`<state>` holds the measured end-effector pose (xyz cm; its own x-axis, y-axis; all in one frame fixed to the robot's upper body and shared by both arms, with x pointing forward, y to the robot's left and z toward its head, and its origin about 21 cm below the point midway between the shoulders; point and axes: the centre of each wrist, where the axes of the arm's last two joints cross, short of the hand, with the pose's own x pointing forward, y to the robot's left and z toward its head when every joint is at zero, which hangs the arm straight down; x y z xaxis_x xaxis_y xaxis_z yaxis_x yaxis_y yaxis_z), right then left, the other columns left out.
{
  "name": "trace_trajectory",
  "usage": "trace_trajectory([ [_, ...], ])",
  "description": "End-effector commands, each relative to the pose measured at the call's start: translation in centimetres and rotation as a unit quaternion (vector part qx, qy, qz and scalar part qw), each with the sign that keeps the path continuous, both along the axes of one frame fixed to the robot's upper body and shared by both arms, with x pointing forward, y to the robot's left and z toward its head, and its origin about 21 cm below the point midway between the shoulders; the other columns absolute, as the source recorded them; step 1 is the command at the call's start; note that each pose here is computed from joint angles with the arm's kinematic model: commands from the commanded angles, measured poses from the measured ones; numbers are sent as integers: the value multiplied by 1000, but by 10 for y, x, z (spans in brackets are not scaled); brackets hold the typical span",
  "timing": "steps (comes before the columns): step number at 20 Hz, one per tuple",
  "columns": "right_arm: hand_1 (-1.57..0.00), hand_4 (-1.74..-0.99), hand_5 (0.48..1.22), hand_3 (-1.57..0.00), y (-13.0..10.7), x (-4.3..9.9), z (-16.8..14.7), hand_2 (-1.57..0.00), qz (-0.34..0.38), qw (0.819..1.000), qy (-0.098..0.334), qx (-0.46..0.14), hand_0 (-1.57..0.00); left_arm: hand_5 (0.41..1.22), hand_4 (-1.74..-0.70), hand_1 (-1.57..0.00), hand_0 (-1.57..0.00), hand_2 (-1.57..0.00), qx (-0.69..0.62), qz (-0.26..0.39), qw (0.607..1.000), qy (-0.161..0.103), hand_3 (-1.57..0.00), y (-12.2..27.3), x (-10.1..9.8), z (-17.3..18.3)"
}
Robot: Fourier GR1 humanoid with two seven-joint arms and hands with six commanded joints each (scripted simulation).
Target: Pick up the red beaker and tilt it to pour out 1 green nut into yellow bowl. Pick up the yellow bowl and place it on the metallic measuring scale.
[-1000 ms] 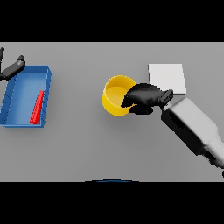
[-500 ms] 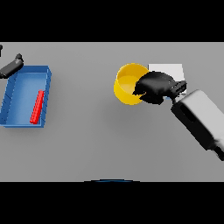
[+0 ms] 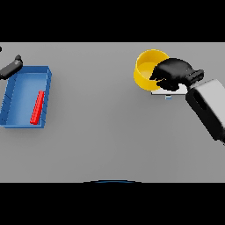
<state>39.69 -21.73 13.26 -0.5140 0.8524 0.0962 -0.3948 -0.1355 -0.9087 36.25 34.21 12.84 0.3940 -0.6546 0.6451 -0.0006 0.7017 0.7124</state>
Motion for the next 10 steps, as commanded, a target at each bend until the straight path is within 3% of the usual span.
trace_trajectory([
  [1, -1554, -1725, 1221, -1328, -1, -1, -1, -1571, 6, 1000, 0, -1, -1565, 752, -808, 1, 1, 1, -5, 4, 1000, -2, 1, -1, 0, 2],
  [4, -1460, -1727, 1221, -1446, -29, 12, -17, -1525, -72, 997, -1, -11, -1540, 762, -819, 1, 1, 1, -6, 9, 1000, -1, 1, -3, -5, 6],
  [10, -1344, -1730, 1221, -1538, -46, 23, -30, -1429, -105, 994, 11, -15, -1500, 775, -842, 1, 1, 1, -9, 17, 1000, 4, 1, -4, -6, 7],
])
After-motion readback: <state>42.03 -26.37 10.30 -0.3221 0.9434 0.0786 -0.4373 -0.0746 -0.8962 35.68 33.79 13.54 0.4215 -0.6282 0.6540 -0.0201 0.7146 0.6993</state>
